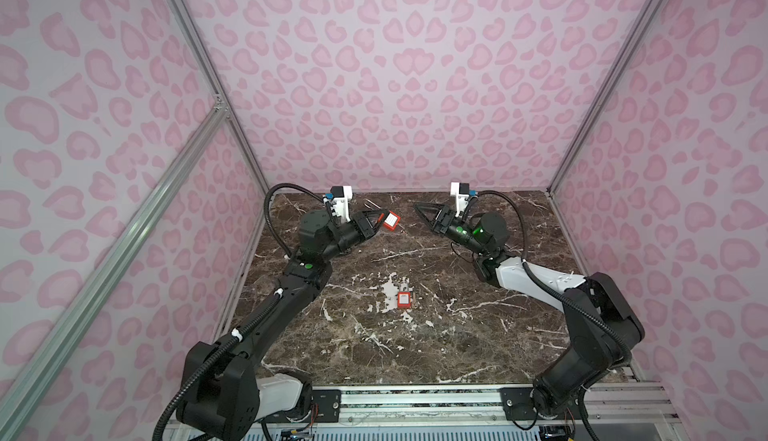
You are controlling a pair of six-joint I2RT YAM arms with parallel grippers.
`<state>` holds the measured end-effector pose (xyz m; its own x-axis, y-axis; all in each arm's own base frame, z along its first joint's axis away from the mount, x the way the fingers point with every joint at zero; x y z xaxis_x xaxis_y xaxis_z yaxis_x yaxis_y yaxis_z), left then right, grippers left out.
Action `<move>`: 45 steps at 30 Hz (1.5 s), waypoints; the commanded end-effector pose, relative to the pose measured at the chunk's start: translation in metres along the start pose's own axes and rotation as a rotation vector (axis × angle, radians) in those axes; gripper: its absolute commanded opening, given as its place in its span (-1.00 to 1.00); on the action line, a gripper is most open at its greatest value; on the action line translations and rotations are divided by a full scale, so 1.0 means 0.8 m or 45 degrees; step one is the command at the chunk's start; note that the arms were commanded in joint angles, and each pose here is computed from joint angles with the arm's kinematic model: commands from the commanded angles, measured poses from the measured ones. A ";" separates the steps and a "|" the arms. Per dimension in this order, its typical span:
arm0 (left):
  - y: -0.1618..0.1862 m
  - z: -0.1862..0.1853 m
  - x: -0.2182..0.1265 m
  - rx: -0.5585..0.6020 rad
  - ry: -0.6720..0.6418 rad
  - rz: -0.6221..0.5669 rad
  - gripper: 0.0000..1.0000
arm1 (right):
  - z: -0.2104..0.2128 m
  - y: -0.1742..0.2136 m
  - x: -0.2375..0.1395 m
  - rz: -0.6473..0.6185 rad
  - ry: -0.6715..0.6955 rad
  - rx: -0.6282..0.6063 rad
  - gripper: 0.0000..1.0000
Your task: Lock with the key
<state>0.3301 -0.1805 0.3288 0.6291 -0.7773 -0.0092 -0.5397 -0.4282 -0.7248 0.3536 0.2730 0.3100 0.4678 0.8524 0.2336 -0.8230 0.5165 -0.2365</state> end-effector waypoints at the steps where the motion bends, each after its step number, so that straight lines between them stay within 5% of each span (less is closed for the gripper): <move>1: -0.028 -0.025 -0.006 0.034 0.124 -0.135 -0.88 | 0.031 0.011 0.005 0.020 -0.174 0.028 0.47; 11: -0.024 -0.035 -0.015 0.016 0.199 -0.164 -0.90 | 0.009 0.055 0.032 0.100 -0.186 0.078 0.48; 31: -0.007 -0.026 -0.025 0.016 0.158 -0.151 -0.85 | 0.010 0.077 0.060 0.189 -0.261 0.145 -0.53; 33: -0.007 -0.026 -0.025 0.017 0.154 -0.153 -0.75 | 0.011 0.077 0.061 0.189 -0.263 0.145 -0.63; 36: -0.007 -0.024 -0.025 0.017 0.140 -0.153 -0.10 | 0.009 0.077 0.060 0.189 -0.243 0.136 -0.77; 38: -0.005 -0.021 -0.025 0.018 0.128 -0.146 0.14 | 0.009 0.076 0.059 0.187 -0.237 0.131 -0.83; 45: 0.003 -0.011 -0.036 0.043 0.053 -0.139 0.34 | 0.003 0.061 0.042 0.166 -0.193 0.110 -0.86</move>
<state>0.3072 -0.1676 0.3342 0.6408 -0.7607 0.1035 -0.4781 -0.5009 -0.7215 0.3301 0.3330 0.3058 0.3182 0.8834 0.3441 -0.9083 0.3880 -0.1561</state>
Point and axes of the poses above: each gripper's point midway between its finger pads, its own x axis out along the fingers, its own z axis along the line the jaws close on, y = z × x, the point moved 5 cm from there along -x, back along the fingers, and after that the axes turned 14 degrees about x, right-handed, at the moved point
